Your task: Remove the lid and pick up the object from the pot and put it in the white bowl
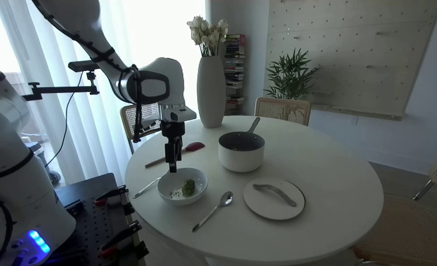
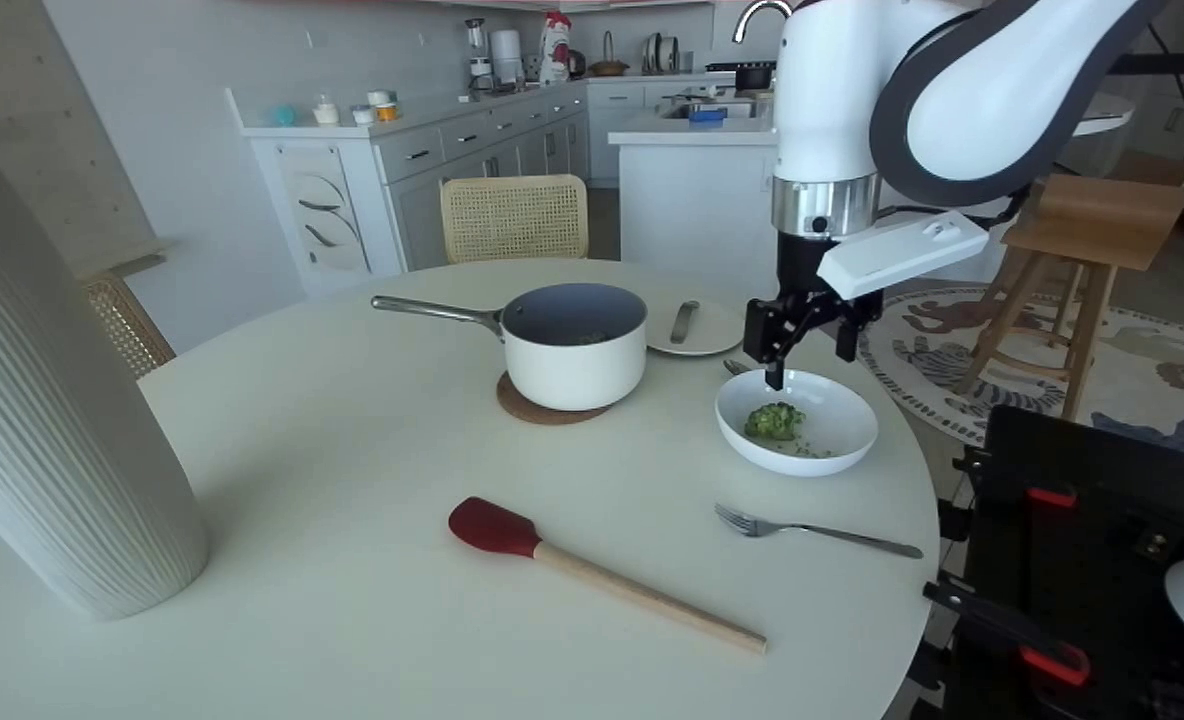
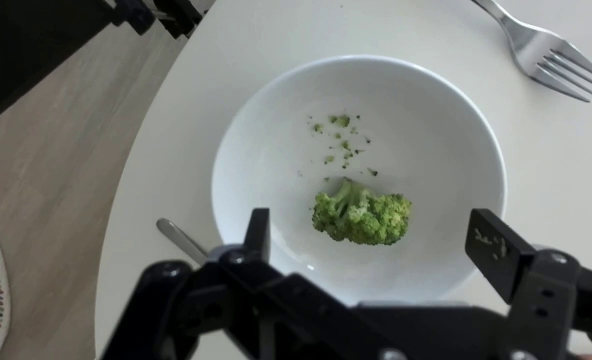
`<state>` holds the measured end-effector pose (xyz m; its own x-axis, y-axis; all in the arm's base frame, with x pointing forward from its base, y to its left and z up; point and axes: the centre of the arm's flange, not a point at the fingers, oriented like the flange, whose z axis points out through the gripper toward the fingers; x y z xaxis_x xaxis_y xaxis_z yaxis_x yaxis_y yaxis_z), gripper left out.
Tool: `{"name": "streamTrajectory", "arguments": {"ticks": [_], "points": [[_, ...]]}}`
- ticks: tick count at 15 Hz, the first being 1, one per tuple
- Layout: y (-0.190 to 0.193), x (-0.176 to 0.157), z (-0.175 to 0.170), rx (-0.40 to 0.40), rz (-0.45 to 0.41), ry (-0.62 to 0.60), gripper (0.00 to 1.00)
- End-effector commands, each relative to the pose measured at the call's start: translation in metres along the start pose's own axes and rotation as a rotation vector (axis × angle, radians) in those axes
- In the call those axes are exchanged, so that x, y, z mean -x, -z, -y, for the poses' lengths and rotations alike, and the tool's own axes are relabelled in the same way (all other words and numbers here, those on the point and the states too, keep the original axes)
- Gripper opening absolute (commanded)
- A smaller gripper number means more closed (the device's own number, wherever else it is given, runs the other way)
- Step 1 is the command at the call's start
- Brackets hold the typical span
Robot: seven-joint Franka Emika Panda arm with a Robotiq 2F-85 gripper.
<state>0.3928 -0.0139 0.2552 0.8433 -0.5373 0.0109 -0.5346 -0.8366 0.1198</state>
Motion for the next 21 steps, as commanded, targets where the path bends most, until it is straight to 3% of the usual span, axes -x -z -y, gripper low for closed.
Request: {"name": "streamTrajectory", "arguments": {"ticks": [1, 8, 16, 21], "points": [[0.025, 0.007, -0.002, -0.021, -0.009, 0.024, 1.0], [0.052, 0.008, -0.005, -0.051, -0.01, 0.055, 1.0], [0.096, 0.002, -0.005, -0.097, -0.087, 0.055, 1.0], [0.089, 0.001, -0.002, -0.107, -0.097, 0.034, 1.0]]}}
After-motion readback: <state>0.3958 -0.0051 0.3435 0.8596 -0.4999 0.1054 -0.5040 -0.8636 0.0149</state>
